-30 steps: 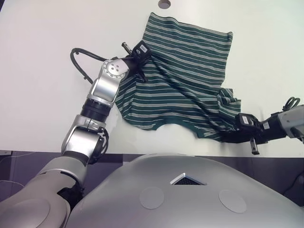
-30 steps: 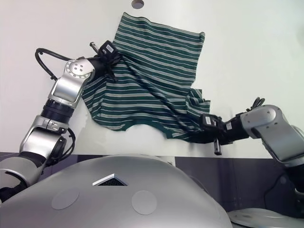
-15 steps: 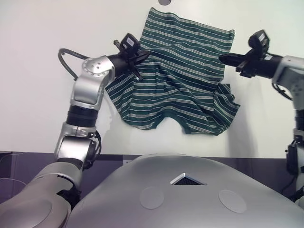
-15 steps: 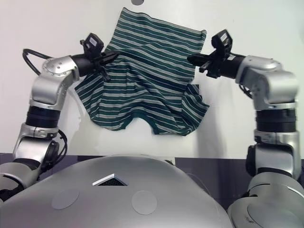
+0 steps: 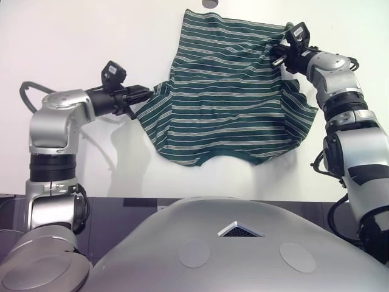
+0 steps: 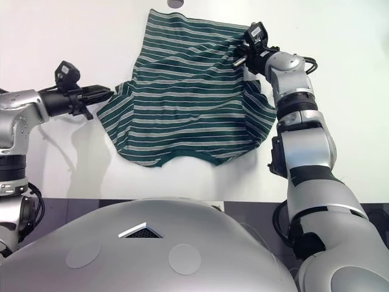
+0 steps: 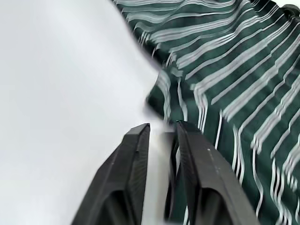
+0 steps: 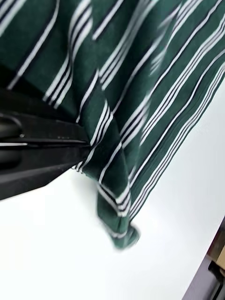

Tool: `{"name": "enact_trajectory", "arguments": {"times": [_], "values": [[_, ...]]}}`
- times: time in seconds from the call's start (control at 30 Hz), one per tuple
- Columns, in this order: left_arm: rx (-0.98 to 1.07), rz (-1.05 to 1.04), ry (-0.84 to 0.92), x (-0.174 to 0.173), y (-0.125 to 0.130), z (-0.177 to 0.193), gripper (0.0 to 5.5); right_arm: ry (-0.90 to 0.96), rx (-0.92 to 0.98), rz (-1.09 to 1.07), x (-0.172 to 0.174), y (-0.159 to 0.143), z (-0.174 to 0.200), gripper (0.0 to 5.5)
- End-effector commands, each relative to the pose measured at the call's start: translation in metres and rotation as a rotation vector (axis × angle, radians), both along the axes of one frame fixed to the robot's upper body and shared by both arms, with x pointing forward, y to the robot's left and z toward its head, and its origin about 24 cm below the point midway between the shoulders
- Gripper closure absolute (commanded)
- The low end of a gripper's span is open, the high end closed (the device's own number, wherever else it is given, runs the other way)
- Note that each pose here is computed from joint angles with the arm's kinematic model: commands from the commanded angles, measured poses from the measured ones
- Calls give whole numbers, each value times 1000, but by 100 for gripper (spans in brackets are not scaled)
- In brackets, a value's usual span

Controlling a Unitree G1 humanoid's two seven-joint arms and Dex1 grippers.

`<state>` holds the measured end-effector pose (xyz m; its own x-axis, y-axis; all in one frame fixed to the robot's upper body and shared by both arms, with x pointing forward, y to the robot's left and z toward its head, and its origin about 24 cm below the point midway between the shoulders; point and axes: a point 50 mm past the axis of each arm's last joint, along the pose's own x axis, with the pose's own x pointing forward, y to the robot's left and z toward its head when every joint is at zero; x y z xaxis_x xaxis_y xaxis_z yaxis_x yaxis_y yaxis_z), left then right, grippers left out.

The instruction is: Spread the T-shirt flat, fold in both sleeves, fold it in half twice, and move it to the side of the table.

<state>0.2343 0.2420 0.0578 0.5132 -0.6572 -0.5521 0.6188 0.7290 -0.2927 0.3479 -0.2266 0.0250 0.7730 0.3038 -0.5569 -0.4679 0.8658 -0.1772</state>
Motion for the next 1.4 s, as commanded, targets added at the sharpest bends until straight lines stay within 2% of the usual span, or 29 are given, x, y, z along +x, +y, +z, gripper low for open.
{"name": "enact_trajectory", "arguments": {"times": [0.03, 0.17, 0.33, 0.37, 0.47, 0.63, 0.73, 0.87, 1.0, 1.17, 1.4], "values": [[24, 27, 53, -10, 19, 0, 389, 66, 25, -64, -23, -22, -21, 550], [-31, 68, 162, -19, 25, -20, 389, -59, 180, -15, -22, -11, 2, 550], [-56, 46, 286, -36, 15, -47, 389, -97, 171, -103, -15, -18, 15, 550], [-53, 33, 303, -40, 15, -49, 408, -99, 172, -124, -14, -20, 16, 550], [-22, 6, 329, -45, 21, -50, 408, -96, 168, -155, -14, -22, 13, 550], [-10, -36, 297, -42, 20, -49, 535, -99, 140, -167, -17, -23, 9, 550], [-62, -86, 242, -42, 14, -34, 548, -95, 117, -159, -20, -26, 8, 550], [-194, -198, 150, -36, -12, -6, 548, -94, 115, -178, -20, -31, 8, 550], [-198, -261, 145, -38, -39, -7, 548, -78, 131, -175, -22, -28, 5, 550], [-261, -325, 65, -29, -89, -3, 548, -22, 183, -189, -42, -23, -11, 550], [-219, -332, 21, -27, -116, -7, 548, 50, 191, -212, -69, -27, -23, 550]]}}
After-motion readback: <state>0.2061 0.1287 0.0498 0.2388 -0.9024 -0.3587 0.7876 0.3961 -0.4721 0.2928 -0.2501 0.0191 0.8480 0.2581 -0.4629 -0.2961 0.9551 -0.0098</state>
